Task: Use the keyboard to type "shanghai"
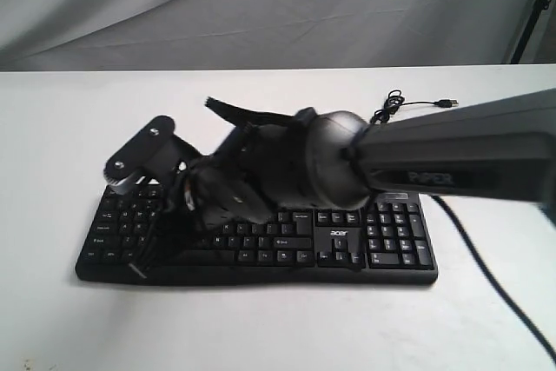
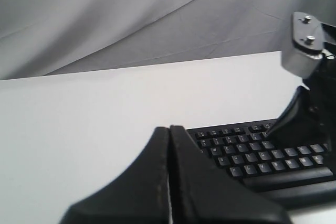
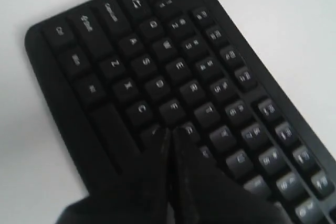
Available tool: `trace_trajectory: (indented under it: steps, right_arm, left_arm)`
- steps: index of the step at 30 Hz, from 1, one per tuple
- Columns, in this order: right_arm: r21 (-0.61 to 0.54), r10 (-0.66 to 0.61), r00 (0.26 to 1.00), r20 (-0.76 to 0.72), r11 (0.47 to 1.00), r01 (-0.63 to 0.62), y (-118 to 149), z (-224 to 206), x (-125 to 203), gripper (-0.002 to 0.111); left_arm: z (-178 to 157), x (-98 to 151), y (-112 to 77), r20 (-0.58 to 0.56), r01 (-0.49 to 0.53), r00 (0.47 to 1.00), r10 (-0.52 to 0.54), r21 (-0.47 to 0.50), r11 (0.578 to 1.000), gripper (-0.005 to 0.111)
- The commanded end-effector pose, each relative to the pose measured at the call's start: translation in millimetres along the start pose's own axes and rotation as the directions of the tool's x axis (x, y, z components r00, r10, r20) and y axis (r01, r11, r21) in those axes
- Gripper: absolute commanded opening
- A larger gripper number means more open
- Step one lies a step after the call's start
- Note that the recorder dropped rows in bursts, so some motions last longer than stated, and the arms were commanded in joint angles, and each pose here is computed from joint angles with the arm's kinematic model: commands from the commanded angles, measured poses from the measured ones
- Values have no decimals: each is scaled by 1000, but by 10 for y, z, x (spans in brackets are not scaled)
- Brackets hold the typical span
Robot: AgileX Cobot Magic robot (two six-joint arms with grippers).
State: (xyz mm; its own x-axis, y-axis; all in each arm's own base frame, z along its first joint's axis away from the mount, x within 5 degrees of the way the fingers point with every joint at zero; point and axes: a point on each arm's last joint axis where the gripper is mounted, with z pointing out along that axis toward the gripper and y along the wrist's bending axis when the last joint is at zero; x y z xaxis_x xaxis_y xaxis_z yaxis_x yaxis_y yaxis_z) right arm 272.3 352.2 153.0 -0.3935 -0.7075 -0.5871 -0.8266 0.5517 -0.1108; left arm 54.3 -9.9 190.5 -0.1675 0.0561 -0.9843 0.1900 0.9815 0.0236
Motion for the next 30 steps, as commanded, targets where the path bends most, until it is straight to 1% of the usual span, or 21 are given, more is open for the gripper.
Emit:
trace_trajectory:
  steps: [1, 3, 6, 11, 14, 22, 30]
  right_arm:
    - [8, 87, 996, 24, 996, -87, -123, -98, 220, 0]
    - [12, 101, 995, 14, 995, -101, -164, -69, 303, 0]
    - [8, 103, 995, 6, 995, -103, -155, -1, 353, 0]
    - [-11, 90, 994, 60, 996, -90, -76, 84, 333, 0]
    - [-14, 92, 994, 59, 996, -91, -69, 140, 360, 0]
    - [-2, 102, 994, 50, 995, -102, -157, 207, 413, 0]
    - [-1, 95, 994, 46, 995, -95, -157, 207, 417, 0]
  left_arm:
    - [1, 8, -2, 4, 1, 1000, -1, 4, 1000, 0]
    - [1, 8, -2, 4, 1, 1000, -1, 4, 1000, 0]
    - [1, 8, -2, 4, 1, 1000, -1, 4, 1000, 0]
    - [1, 8, -2, 4, 1, 1000, -1, 4, 1000, 0]
    - [1, 8, -2, 4, 1, 1000, -1, 4, 1000, 0]
    - [1, 8, -2, 4, 1, 1000, -1, 4, 1000, 0]
    - [1, 8, -2, 4, 1, 1000, -1, 4, 1000, 0]
